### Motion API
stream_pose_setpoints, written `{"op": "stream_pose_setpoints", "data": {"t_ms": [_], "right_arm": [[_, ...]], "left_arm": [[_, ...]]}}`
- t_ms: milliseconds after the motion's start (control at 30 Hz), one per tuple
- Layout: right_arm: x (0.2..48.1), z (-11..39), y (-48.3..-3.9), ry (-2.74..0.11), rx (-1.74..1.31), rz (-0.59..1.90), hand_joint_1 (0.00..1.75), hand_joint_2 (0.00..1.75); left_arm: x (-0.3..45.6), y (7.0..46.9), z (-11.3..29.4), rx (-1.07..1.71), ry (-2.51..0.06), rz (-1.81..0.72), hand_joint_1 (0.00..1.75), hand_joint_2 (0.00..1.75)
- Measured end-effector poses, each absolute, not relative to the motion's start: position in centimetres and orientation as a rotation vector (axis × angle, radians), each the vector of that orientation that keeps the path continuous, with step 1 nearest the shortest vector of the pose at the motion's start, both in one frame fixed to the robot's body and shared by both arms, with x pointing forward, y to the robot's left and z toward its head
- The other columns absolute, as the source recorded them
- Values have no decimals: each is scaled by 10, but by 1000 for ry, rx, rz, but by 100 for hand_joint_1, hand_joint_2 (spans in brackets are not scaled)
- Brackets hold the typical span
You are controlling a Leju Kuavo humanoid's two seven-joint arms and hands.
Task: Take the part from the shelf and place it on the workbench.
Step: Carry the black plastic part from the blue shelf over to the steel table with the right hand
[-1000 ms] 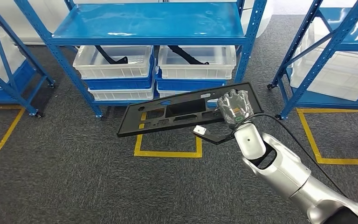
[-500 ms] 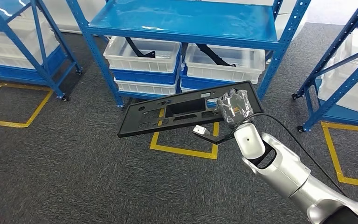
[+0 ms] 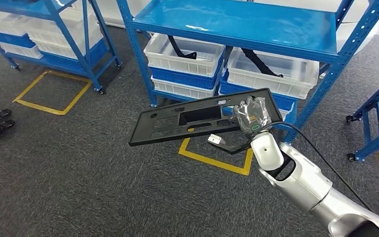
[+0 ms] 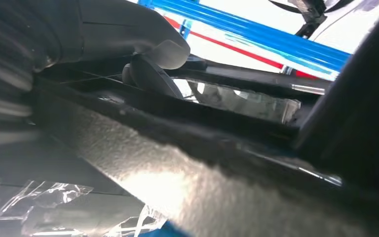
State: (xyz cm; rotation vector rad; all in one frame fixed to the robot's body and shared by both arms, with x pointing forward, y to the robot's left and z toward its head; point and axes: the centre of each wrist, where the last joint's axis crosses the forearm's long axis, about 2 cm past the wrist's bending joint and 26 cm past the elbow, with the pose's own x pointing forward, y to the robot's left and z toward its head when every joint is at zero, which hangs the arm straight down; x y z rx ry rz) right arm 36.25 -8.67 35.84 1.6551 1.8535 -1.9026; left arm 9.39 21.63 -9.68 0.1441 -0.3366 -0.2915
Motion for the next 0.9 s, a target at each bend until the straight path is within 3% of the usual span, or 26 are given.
{"op": "stream_pose_setpoints", "data": {"t_ms": [900], "right_arm": [[362,357,-96,1862,1708,-1886,175,175]], "left_arm": [[96,227,-98,173,-341,-292,0,175]]}}
